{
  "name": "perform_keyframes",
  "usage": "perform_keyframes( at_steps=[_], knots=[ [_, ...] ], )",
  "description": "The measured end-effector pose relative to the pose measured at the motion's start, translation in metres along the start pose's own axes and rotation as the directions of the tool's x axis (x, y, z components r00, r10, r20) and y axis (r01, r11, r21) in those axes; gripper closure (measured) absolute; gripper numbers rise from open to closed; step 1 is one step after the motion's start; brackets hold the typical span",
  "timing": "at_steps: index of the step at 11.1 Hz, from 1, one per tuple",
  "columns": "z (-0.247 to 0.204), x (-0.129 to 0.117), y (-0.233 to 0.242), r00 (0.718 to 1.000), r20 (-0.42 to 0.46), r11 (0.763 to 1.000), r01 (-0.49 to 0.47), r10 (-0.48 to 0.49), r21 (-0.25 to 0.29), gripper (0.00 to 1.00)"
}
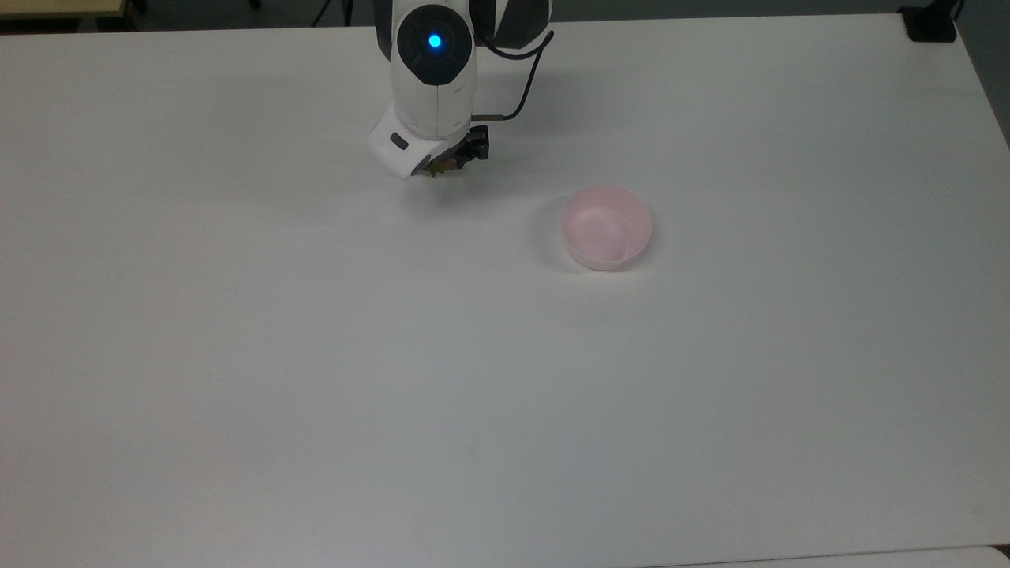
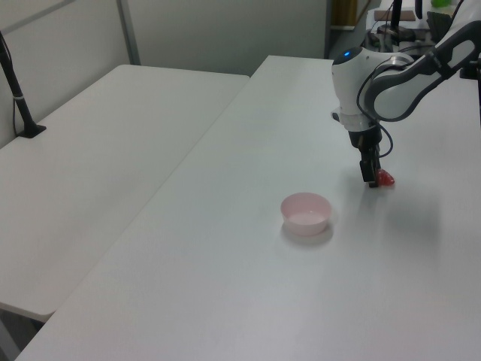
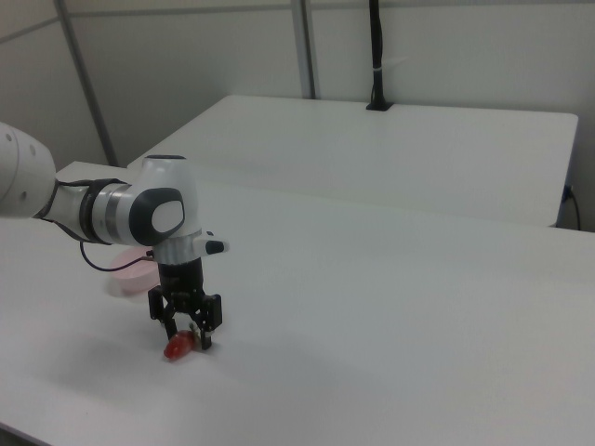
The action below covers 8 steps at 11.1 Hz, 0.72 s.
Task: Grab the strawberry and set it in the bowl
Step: 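Close the gripper on the red strawberry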
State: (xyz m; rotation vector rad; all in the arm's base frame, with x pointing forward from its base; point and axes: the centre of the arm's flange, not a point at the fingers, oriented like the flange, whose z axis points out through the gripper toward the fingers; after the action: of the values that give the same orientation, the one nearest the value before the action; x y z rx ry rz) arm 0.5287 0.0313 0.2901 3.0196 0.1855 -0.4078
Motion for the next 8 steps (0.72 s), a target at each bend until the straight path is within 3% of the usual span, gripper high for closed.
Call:
perform_keyframes(
  at_steps=[1,2,3,8],
  knots=[
    [-0.0017,0.0003,0.0004,1.000,-0.003,1.000,-0.001,0.001,0.000,0.31],
    [-0.0025,0.0002,0.0008,1.000,-0.005,1.000,-0.001,0.001,0.000,0.32],
    [-0.0037,0.0002,0.0015,1.000,-0.007,1.000,-0.003,0.003,0.000,0.40],
    [-0.0053,-0.0001,0.0026,1.000,-0.011,1.000,-0.004,0.004,-0.001,0.50]
  ],
)
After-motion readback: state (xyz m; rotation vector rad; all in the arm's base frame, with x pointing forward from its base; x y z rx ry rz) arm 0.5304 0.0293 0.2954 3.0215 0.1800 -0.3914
